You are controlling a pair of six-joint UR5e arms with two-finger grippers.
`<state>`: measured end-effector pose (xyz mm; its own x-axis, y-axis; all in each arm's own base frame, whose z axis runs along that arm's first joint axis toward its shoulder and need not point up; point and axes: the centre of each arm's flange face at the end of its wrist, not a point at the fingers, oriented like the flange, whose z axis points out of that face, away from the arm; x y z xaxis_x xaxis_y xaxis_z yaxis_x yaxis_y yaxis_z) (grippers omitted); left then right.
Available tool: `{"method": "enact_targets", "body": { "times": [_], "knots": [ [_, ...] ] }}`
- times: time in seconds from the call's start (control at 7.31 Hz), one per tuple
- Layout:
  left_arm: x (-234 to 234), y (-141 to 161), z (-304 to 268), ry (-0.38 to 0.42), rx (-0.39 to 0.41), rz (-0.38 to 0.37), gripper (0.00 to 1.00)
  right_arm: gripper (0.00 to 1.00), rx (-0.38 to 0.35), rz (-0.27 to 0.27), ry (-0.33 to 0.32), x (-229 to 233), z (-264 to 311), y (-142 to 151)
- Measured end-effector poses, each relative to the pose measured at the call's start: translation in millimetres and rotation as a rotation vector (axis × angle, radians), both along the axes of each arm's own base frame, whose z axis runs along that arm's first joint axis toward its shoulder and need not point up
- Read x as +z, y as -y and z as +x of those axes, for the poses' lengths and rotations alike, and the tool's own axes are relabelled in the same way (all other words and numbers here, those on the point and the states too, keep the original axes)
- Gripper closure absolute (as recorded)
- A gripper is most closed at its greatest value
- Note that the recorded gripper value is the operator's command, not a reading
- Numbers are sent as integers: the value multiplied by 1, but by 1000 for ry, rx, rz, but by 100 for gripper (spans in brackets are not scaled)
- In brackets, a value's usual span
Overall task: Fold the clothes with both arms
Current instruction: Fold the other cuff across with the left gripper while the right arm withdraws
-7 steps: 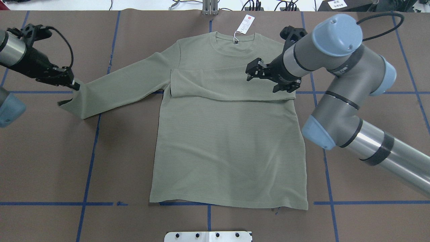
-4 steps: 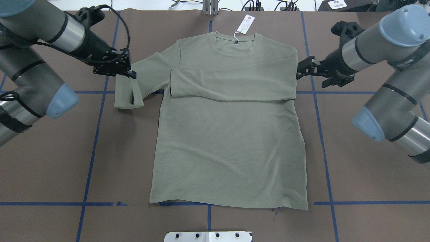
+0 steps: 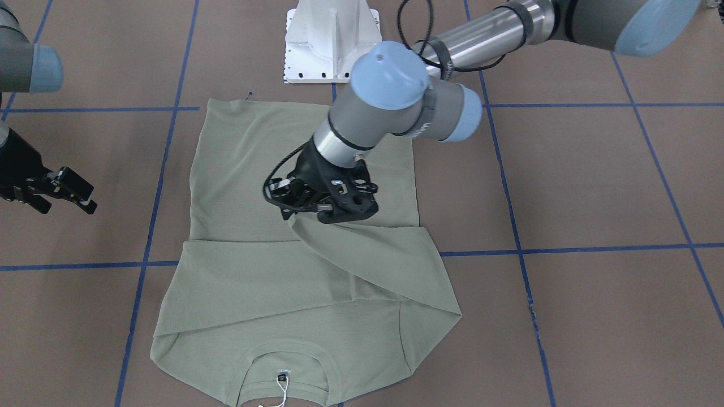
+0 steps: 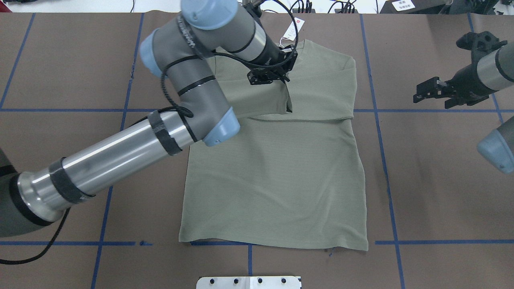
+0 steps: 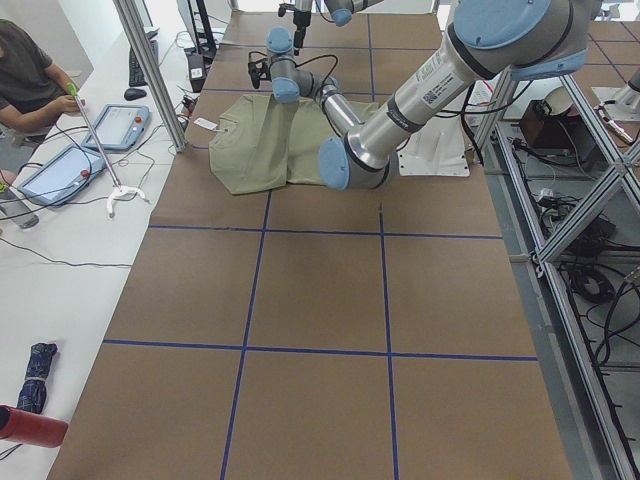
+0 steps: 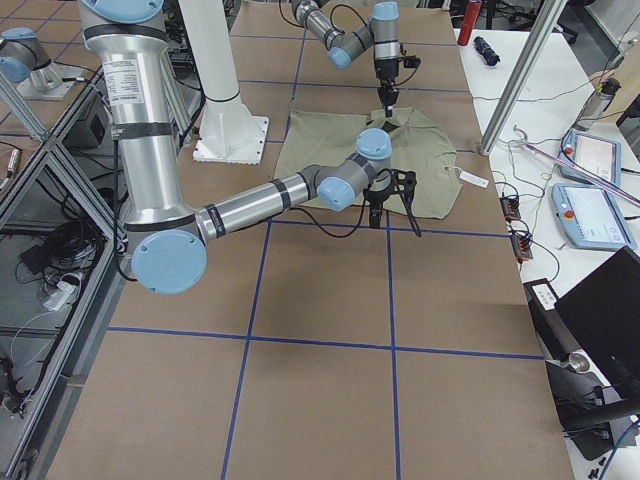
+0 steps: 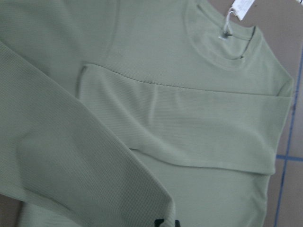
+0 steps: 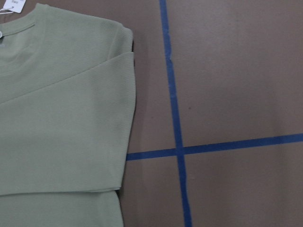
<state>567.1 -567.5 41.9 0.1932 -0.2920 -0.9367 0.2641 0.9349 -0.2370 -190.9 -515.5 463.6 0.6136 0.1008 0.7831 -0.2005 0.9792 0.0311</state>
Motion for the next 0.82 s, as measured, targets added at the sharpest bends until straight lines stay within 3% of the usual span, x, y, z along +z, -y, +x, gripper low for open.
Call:
{"method": "enact_targets", "body": {
  "times": [0.27,0.68,0.82],
  "knots": [
    [-12,-8,65,-17,-101,0,100,0,-11,12,-34,25,24,-6],
    [-24,-30,127,-32,-177,36,97,0,-12,8,-55,43,39,-13],
    [-21,-33,140,-41,-199,50,62,0,-11,4,-58,46,41,-15]
  ]
}}
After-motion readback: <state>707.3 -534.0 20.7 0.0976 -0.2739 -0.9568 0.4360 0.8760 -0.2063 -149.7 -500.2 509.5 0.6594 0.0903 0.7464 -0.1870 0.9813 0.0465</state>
